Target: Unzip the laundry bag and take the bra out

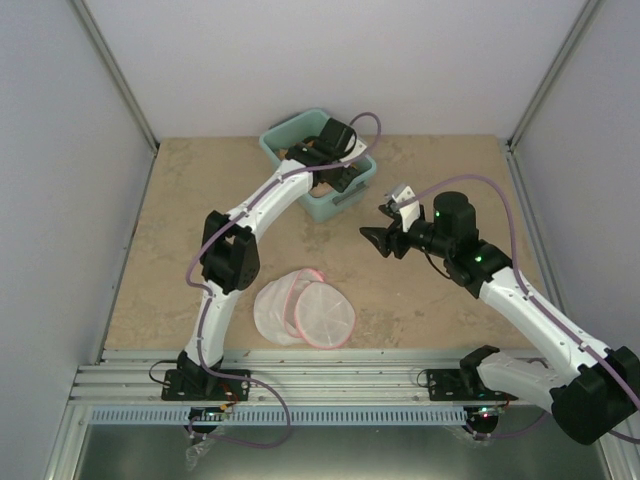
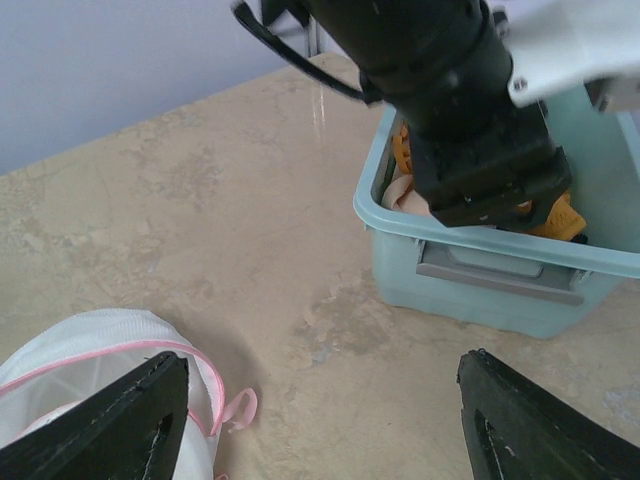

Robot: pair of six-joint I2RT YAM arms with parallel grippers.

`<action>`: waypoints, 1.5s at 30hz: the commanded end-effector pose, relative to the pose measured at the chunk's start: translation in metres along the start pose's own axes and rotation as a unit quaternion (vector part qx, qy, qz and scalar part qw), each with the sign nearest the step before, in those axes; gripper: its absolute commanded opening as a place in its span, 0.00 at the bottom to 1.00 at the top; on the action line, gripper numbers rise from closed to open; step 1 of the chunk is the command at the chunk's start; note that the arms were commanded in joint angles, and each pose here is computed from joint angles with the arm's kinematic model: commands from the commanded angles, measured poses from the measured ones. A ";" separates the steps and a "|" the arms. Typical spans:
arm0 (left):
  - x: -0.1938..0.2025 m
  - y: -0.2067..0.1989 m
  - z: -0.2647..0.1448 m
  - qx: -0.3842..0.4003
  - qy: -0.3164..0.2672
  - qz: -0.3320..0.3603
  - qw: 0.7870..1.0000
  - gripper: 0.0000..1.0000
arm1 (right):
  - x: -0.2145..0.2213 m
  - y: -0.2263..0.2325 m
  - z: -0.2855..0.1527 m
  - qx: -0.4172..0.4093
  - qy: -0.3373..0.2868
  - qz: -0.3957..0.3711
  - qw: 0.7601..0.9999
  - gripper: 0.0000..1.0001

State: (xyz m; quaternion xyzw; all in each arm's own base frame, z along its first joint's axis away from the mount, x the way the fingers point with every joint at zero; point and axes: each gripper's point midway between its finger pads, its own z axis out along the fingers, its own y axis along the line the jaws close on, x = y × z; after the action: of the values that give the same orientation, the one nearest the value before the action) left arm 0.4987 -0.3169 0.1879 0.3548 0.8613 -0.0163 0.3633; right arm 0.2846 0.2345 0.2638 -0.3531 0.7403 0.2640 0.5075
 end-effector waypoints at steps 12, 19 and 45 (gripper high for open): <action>-0.019 0.032 -0.181 -0.052 -0.104 0.016 0.993 0.99 | 0.010 0.027 0.008 -0.090 0.018 0.033 0.995 0.72; 0.118 -0.016 -0.183 0.053 0.039 0.073 0.995 0.99 | 0.056 0.075 0.042 -0.117 0.105 0.008 0.988 0.67; 0.324 -0.069 -0.118 0.192 0.274 -0.022 0.942 0.78 | 0.193 0.192 0.083 -0.120 0.311 -0.130 0.934 0.20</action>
State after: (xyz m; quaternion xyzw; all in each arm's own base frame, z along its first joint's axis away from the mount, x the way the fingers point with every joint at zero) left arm 0.2211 -0.1308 0.0549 0.3809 0.9200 -0.0893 0.0251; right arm 0.1153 0.3559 0.0380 -0.6030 0.7556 0.1746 0.1870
